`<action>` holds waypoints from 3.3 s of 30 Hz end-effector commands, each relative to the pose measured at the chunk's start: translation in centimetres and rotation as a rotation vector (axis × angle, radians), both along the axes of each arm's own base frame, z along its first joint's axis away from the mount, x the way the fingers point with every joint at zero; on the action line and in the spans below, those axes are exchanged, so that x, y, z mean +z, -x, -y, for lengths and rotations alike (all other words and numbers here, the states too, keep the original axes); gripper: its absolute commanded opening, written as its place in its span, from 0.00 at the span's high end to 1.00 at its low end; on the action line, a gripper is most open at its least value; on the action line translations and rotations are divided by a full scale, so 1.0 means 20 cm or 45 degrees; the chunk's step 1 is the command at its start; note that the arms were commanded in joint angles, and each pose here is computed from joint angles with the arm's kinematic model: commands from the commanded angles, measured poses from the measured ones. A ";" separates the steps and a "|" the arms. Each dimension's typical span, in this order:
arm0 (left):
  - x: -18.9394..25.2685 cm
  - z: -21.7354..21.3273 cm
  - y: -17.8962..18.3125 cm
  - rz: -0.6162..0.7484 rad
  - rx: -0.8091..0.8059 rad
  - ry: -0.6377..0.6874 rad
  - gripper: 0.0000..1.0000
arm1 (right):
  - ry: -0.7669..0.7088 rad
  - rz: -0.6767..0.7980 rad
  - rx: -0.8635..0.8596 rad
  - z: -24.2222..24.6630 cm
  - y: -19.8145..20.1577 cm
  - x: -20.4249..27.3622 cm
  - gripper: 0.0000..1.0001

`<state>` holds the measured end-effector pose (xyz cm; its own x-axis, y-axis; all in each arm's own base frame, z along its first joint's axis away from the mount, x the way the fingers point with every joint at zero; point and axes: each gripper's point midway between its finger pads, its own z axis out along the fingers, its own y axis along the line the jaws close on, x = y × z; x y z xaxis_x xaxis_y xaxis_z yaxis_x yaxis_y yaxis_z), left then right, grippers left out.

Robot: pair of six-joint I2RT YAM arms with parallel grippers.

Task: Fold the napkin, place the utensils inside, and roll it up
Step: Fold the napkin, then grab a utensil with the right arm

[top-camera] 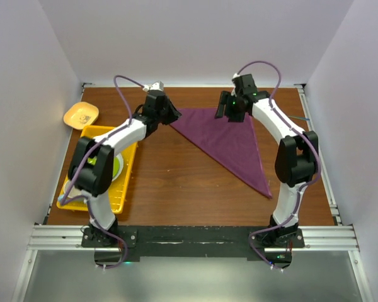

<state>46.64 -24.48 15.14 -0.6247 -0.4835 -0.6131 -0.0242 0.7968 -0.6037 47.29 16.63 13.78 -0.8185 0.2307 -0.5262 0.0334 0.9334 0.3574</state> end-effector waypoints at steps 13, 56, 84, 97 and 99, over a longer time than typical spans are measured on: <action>-0.29 -0.27 -0.55 -0.050 0.126 -0.009 0.90 | 0.182 -0.524 0.022 0.25 0.79 -0.23 0.41; -0.13 -0.40 -0.64 -0.032 0.018 -0.136 0.72 | 0.279 -0.639 -0.779 0.91 1.23 -0.30 0.56; 0.82 -0.11 0.66 0.358 -0.584 0.184 0.43 | 0.069 -0.128 -0.551 0.70 0.94 0.04 0.25; 0.76 -0.09 0.83 0.372 -0.688 0.265 0.42 | 0.671 0.087 -0.144 1.00 0.05 0.02 0.20; 0.74 -0.10 0.84 0.362 -0.678 0.262 0.42 | 0.843 0.112 -0.179 1.12 -0.03 0.06 0.19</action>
